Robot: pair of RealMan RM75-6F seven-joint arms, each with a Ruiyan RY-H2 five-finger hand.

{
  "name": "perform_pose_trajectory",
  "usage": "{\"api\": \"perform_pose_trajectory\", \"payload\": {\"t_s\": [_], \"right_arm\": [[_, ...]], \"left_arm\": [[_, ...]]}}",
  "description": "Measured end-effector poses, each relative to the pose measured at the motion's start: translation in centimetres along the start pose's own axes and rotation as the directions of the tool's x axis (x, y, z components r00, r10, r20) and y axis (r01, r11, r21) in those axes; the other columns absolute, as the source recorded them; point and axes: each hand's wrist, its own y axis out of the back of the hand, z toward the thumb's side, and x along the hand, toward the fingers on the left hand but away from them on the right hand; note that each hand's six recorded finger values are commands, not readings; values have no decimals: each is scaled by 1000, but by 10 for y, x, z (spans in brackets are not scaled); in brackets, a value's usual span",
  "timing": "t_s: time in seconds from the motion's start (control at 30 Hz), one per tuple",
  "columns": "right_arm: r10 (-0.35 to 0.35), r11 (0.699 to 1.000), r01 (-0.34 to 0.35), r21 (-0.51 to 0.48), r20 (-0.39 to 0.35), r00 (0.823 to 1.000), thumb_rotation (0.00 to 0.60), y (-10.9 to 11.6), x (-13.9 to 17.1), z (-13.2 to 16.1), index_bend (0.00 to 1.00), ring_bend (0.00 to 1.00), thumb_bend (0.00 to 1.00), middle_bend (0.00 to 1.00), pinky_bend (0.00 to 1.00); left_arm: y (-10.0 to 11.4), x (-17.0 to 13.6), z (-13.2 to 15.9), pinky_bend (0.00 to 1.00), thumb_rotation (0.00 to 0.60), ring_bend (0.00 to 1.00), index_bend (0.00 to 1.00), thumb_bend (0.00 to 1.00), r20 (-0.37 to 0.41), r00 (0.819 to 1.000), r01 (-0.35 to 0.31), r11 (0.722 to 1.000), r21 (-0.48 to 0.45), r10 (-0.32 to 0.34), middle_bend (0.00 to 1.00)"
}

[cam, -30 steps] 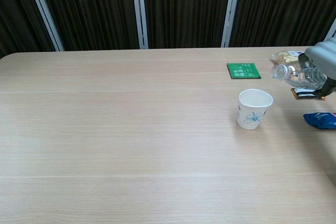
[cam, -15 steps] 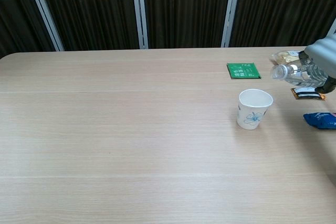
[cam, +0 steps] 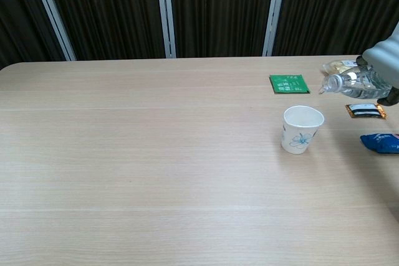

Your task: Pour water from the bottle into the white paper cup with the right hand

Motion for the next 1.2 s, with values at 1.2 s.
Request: {"api": "perform_pose_trajectory", "payload": {"t_s": [1.2], "right_arm": [[-12,997,12,73,8,1000,600,-2,-1,-5,452,507,566,580,475]], "left_arm": [[1,0,0,0,600,0,0,0,0,1000,-1,1000,-3,1,0]]}}
